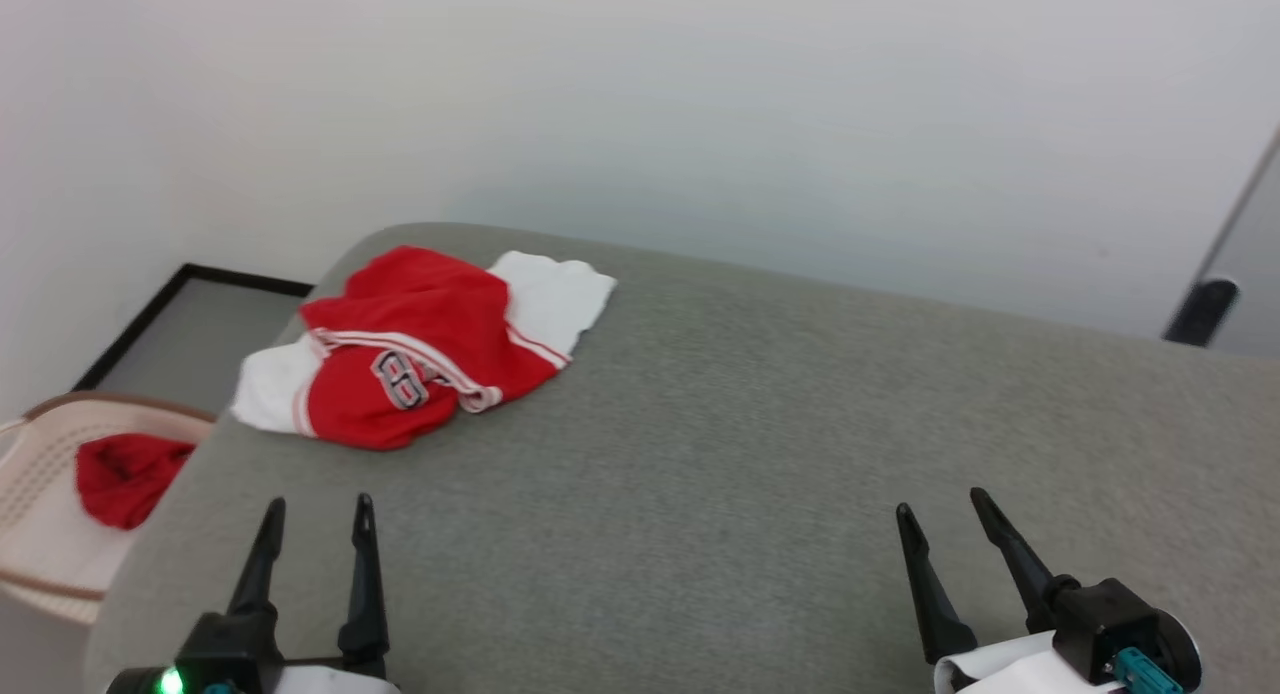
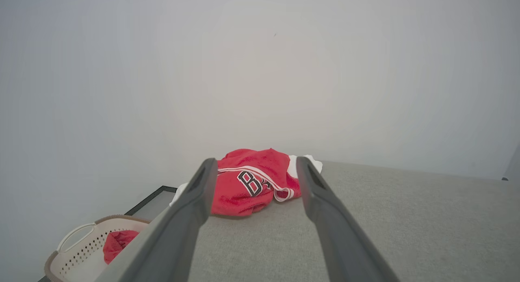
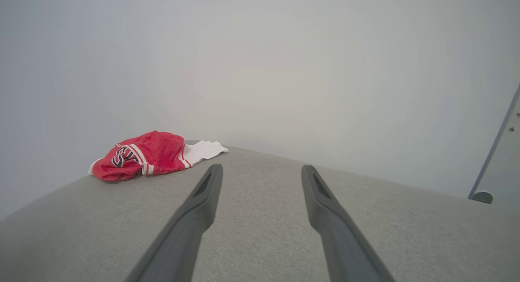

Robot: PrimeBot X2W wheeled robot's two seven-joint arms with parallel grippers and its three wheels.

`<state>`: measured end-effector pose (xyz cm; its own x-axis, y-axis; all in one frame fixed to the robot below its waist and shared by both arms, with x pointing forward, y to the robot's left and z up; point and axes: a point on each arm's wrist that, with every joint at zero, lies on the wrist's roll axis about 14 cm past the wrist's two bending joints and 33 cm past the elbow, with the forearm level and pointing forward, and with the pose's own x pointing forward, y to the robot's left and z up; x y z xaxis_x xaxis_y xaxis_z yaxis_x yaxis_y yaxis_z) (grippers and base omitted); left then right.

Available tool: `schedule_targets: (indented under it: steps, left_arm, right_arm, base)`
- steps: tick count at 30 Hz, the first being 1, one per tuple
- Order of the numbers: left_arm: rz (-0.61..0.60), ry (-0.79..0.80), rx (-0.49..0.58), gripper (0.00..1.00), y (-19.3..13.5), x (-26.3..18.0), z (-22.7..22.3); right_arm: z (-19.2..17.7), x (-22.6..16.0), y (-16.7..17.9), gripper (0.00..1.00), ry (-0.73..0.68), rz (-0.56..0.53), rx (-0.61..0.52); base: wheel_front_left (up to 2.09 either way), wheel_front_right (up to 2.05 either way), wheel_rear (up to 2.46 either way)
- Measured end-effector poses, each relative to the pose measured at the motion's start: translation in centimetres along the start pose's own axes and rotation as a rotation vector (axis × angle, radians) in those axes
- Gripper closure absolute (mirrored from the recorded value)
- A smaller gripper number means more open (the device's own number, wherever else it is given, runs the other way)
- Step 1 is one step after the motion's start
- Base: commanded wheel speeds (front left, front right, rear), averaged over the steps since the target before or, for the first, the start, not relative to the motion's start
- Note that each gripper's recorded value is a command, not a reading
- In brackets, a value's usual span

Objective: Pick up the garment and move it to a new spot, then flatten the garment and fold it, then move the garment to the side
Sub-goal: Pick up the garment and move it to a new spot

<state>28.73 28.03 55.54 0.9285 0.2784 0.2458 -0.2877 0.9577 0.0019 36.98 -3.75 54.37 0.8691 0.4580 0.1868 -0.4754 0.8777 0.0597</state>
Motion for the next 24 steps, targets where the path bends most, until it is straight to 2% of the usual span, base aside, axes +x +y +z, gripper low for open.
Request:
schedule_targets:
  steps: [8, 11, 19, 24]
  left_arm:
    - [0.111, 0.016, -0.031, 0.0, 3.0, -2.3, -0.4]
    - [0.097, 0.007, -0.04, 0.0, 3.0, -1.5, -0.1]
    - [0.043, 0.068, -0.1, 0.0, 4.1, 5.3, 1.9]
    - [-0.012, 0.156, -0.011, 0.0, 5.1, 11.3, 3.1]
  right_arm:
    - [0.0, 1.2, 3.0, 0.0, 0.001, 0.095, 0.006]
    - [-0.3, 1.4, 3.1, 0.0, 0.008, 0.1, 0.007]
    - [-1.2, 2.6, 1.8, 0.0, 0.018, 0.083, -0.012]
    - [-2.1, 4.2, 0.4, 0.0, 0.023, 0.066, -0.026]
  base:
    - [0.0, 0.0, 0.0]
    - [0.0, 0.0, 0.0]
    - [0.0, 0.0, 0.0]
    - [0.0, 0.0, 0.0]
